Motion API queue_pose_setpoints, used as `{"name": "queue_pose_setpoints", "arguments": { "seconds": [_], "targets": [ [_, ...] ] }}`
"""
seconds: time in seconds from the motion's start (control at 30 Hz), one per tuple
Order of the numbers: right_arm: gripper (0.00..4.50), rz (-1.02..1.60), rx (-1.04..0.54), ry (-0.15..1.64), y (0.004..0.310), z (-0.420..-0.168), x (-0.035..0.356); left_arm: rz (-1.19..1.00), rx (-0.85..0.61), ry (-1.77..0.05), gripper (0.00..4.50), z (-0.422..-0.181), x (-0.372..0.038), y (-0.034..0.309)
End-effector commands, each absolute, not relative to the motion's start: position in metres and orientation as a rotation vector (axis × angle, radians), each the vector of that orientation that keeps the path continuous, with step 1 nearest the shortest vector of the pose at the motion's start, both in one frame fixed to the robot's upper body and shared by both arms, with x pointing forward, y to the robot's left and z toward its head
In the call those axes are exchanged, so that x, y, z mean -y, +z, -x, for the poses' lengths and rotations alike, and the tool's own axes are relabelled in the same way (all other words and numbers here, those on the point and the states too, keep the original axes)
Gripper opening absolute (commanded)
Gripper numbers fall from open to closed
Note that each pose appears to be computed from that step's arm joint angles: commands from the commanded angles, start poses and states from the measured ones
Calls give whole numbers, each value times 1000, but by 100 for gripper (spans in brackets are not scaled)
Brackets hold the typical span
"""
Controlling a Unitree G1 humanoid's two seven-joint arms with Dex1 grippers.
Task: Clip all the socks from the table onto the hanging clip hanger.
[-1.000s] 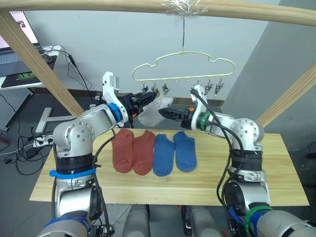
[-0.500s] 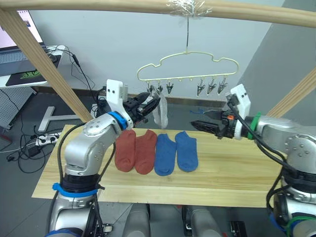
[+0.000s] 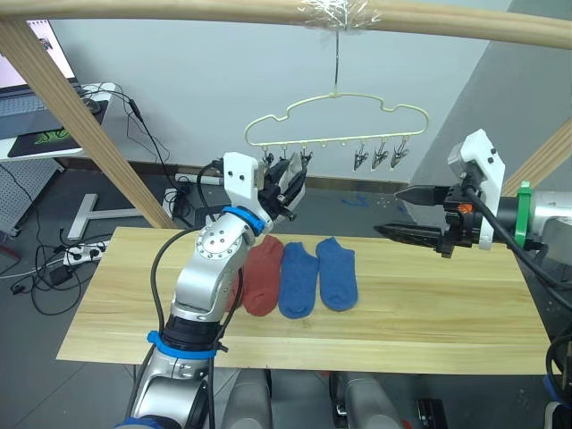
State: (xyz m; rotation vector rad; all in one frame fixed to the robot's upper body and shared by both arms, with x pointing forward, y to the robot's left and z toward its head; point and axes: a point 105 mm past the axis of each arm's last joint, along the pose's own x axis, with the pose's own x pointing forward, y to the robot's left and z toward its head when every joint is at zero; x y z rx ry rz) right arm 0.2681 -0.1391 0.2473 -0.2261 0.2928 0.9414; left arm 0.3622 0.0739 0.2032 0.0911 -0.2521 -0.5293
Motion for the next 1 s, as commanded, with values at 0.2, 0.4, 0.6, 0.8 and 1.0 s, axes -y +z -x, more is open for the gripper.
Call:
{"name": "queue_pose_setpoints", "arguments": {
  "seconds": [0.2,0.4,0.6,0.8,1.0],
  "targets": [
    [450,259,-247,929,258,-259,140,-77,287,-505,260,-363,-65,205],
    [450,256,-254,911,258,-256,142,-94,288,-436,286,-372,-66,203],
    [450,253,-256,893,257,-254,143,-115,283,-385,286,-381,-67,200],
    [450,247,-256,877,257,-253,144,-89,295,-405,268,-383,-60,202],
    [450,239,-261,864,255,-252,145,-92,294,-400,181,-383,-58,200]
  ]
}}
